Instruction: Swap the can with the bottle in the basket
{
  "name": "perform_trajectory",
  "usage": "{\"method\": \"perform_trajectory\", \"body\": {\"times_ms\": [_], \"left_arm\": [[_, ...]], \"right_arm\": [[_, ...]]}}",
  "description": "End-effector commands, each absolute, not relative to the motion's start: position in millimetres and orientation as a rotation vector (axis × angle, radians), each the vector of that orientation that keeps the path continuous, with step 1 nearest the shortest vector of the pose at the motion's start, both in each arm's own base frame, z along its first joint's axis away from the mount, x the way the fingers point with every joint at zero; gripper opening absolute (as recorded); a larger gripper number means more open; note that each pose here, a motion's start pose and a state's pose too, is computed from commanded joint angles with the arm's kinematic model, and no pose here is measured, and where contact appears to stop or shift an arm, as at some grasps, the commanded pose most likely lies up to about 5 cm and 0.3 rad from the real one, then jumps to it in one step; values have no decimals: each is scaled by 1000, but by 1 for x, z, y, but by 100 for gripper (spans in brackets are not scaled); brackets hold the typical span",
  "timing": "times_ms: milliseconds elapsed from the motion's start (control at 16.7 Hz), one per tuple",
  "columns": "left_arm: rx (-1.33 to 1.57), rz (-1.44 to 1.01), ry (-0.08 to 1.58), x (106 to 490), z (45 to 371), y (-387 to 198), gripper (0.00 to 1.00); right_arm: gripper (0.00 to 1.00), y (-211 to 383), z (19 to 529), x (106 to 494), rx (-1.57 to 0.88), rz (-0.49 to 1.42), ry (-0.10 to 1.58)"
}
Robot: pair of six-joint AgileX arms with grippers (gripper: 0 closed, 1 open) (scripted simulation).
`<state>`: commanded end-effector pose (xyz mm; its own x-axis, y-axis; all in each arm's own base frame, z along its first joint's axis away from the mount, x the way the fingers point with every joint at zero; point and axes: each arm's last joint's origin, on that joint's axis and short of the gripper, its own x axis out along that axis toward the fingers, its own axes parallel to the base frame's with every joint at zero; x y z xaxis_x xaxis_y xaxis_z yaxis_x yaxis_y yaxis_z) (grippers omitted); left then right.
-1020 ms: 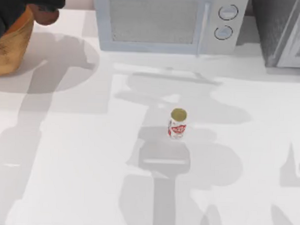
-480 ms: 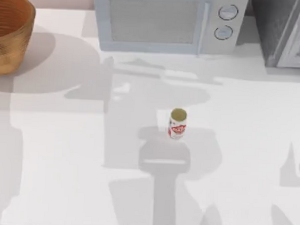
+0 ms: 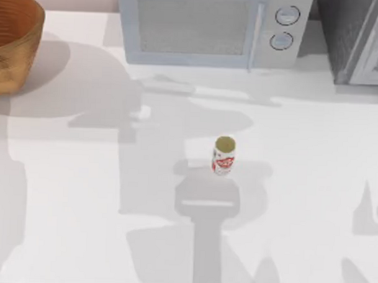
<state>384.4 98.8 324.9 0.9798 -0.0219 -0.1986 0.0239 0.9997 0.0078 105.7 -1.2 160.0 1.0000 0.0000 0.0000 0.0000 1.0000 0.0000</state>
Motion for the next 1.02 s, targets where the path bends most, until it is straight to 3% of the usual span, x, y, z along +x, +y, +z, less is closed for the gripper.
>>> {"method": "perform_trajectory", "body": {"times_ms": [420,660,1020], "left_arm": [[8,-23,203,428,282,100,0],[8,-23,201,430,280,99,0],[8,-23,201,430,280,99,45]], "right_arm": [[100,-1,160,106,0,0,0],[100,-1,160,106,0,0,0],[100,-1,160,106,0,0,0]]}}
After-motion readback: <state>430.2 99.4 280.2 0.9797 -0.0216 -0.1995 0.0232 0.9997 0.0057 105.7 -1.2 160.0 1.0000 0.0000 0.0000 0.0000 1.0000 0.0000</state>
